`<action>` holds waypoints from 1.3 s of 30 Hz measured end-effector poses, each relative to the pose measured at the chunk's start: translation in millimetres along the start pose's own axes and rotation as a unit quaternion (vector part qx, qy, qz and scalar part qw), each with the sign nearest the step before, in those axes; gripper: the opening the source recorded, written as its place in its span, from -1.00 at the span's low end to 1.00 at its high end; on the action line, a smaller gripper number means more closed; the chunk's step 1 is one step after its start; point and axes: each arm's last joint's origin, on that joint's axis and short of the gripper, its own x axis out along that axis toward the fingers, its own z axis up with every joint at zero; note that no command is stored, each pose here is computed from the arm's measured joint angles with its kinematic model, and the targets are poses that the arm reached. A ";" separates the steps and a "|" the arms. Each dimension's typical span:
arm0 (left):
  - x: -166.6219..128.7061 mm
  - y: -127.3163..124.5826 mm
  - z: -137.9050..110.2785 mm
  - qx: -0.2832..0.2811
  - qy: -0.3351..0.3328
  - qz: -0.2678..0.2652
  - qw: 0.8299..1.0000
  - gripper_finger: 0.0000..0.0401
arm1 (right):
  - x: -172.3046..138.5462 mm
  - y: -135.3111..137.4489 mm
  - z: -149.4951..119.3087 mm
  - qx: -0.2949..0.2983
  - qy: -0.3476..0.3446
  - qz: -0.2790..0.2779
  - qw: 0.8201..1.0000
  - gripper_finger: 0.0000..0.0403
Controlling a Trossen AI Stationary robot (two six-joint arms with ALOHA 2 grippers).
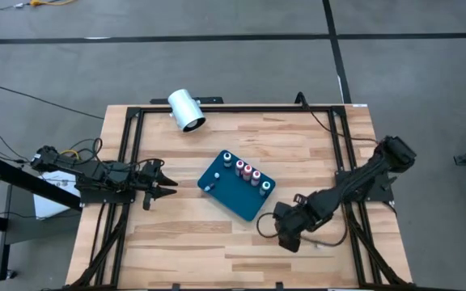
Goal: Pick & Place food coloring
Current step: Put the small brown food coloring bottle into the blue bin
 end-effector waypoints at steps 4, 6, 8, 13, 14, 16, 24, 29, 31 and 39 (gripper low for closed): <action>0.0 0.0 0.0 0.000 0.000 0.000 1.000 -0.33 | -29.9 -1.8 15.3 -0.015 -0.052 0.054 0.997 -0.64; 0.0 0.0 0.0 0.000 0.000 0.000 1.000 -0.33 | -44.3 -2.8 24.2 -0.018 -0.088 0.087 0.992 -0.64; 0.0 0.0 0.0 0.000 0.000 0.000 1.000 -0.33 | -56.5 -4.1 33.5 -0.019 -0.123 0.115 0.986 -0.64; 0.0 0.0 0.0 0.000 0.000 0.000 1.000 -0.33 | -76.4 -7.3 58.2 -0.018 -0.196 0.161 0.967 -0.64; 0.0 0.0 0.0 0.000 0.000 0.000 1.000 -0.33 | -79.3 -8.3 62.3 -0.016 -0.206 0.166 0.964 -0.64; 0.0 0.0 0.0 0.000 0.000 0.000 1.000 -0.33 | -82.8 -10.2 68.8 -0.015 -0.224 0.173 0.959 -0.64; 0.0 0.0 0.0 0.000 0.000 0.000 1.000 -0.33 | -85.2 -21.5 83.2 0.004 -0.240 0.184 0.953 -0.64; 0.0 0.1 -0.1 0.000 0.000 0.000 1.000 -0.33 | -89.4 -28.1 94.9 0.018 -0.243 0.195 0.950 -0.64; 0.0 0.1 -0.1 0.000 0.001 0.001 1.000 -0.33 | -91.5 -29.6 104.8 0.022 -0.251 0.193 0.948 -0.64; 0.0 0.3 -0.7 0.001 0.006 0.002 1.000 -0.33 | -87.9 -26.4 145.6 -0.032 -0.220 0.135 0.966 -0.64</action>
